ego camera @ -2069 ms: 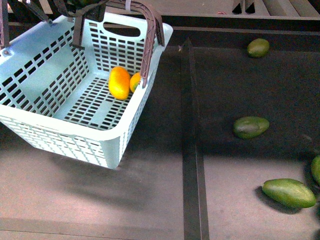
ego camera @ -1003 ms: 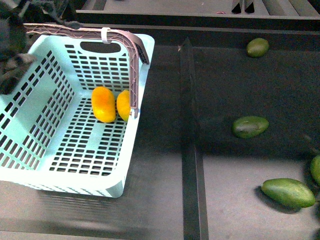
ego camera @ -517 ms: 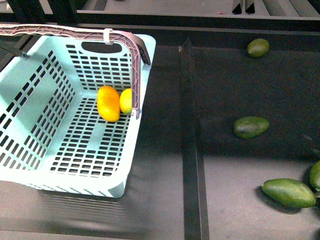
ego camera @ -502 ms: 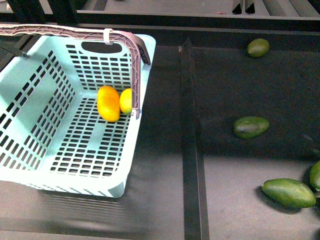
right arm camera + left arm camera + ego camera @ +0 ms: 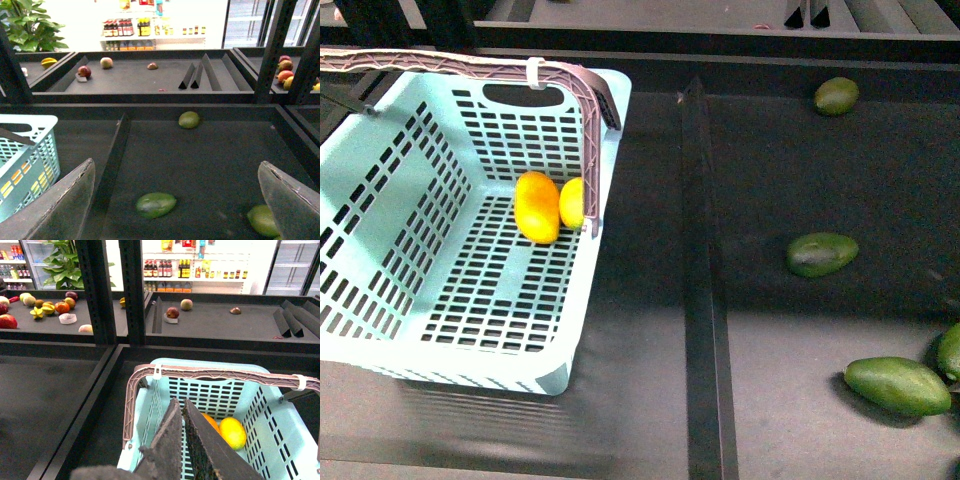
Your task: Pick lemon and mango into basket
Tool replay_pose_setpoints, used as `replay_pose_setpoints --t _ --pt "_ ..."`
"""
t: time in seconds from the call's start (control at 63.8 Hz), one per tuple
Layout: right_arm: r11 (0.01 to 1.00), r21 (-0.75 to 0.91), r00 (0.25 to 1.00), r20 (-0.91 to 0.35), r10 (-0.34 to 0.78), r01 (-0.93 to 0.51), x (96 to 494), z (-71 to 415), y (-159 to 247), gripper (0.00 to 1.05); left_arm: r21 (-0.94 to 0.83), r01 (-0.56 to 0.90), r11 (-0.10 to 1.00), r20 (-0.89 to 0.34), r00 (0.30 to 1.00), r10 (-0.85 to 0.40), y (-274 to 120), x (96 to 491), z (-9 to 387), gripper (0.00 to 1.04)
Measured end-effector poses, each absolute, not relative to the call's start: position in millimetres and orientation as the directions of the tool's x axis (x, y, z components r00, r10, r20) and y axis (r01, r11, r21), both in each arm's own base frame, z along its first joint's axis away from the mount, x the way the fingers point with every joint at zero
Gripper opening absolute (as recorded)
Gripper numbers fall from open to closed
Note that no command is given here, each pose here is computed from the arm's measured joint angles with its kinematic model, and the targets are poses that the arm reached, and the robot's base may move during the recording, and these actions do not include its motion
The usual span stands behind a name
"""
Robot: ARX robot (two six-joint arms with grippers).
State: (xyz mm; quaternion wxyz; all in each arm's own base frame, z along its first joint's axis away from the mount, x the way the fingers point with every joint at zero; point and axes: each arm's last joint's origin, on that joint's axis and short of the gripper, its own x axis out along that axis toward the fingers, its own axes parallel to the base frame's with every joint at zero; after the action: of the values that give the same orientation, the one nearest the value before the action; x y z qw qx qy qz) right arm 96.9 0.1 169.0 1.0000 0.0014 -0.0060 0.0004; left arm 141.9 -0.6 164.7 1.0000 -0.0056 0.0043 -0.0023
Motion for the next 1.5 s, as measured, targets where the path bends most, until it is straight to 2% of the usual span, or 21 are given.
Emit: replay_pose_setpoints --t 1.035,1.505 --pt "1.0 0.003 1.0 0.012 0.0 0.0 97 169 0 0.96 -0.011 0.004 1.0 0.006 1.0 -0.004 0 98 168 0.04" --pt "1.0 0.003 1.0 0.012 0.001 -0.001 97 169 0 0.96 -0.011 0.004 1.0 0.011 1.0 -0.004 0 97 168 0.04"
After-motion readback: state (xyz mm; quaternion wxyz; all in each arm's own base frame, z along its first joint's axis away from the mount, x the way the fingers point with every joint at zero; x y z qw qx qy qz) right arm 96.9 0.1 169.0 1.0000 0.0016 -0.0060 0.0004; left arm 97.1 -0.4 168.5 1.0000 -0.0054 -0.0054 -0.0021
